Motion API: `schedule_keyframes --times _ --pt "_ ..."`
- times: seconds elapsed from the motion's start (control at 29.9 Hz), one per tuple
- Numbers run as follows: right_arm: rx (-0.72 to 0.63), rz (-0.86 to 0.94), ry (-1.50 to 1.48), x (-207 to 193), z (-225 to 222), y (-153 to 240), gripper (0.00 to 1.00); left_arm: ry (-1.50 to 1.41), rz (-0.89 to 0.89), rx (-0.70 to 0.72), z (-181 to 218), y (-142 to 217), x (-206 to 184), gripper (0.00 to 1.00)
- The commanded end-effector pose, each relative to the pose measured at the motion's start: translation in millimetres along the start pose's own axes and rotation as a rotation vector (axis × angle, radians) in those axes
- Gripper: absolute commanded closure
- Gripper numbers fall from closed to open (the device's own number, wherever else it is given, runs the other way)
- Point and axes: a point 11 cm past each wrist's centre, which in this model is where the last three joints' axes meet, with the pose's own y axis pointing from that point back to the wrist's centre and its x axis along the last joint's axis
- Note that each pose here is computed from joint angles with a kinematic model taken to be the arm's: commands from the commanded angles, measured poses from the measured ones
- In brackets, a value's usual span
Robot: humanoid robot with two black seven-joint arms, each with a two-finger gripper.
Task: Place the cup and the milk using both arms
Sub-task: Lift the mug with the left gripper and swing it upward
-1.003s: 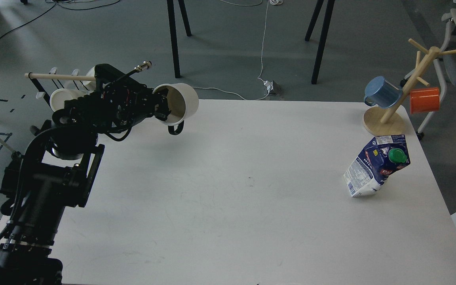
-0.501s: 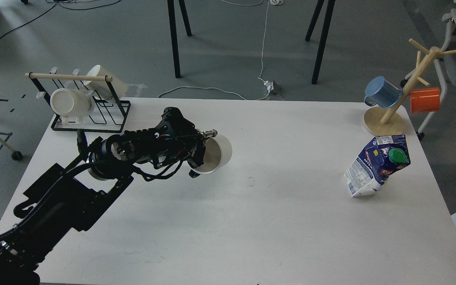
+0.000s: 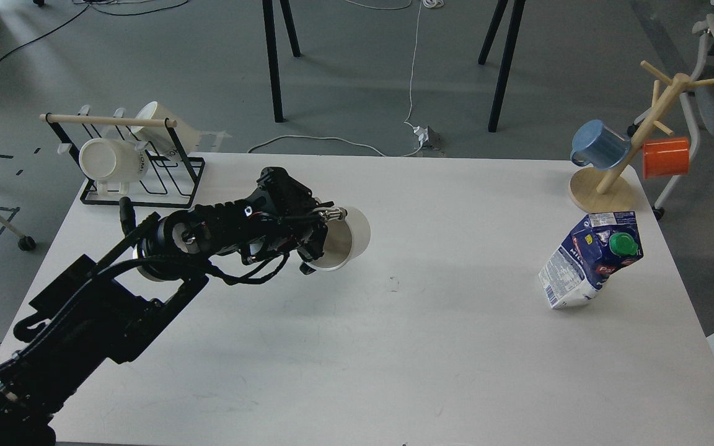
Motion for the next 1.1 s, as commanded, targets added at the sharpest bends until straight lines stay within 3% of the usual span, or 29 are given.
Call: schedule_keyframes --times 0.0,0.2,0.53,0.64,0.77,1.07 --pt "-0.004 0.011 0.004 4 1 2 0.00 -0.032 0.056 0.009 1 8 19 0.98" --pt "-0.006 0.010 0.000 3 3 1 0.00 -0.028 0.073 0.001 6 8 24 0.98" --pt "-0.007 0.016 0.002 5 4 2 0.00 0.048 0.037 -0.060 34 5 -2 0.98" --pt "-0.005 0.018 0.002 5 3 3 0.00 0.126 0.094 -0.107 38 0 14 0.97" --pt "-0.007 0.015 0.001 4 4 2 0.00 0.297 0.219 0.007 -44 16 39 0.97" --pt "-0.014 0.005 -0.019 -2 14 0 0.00 0.592 0.386 0.209 -193 73 41 0.96"
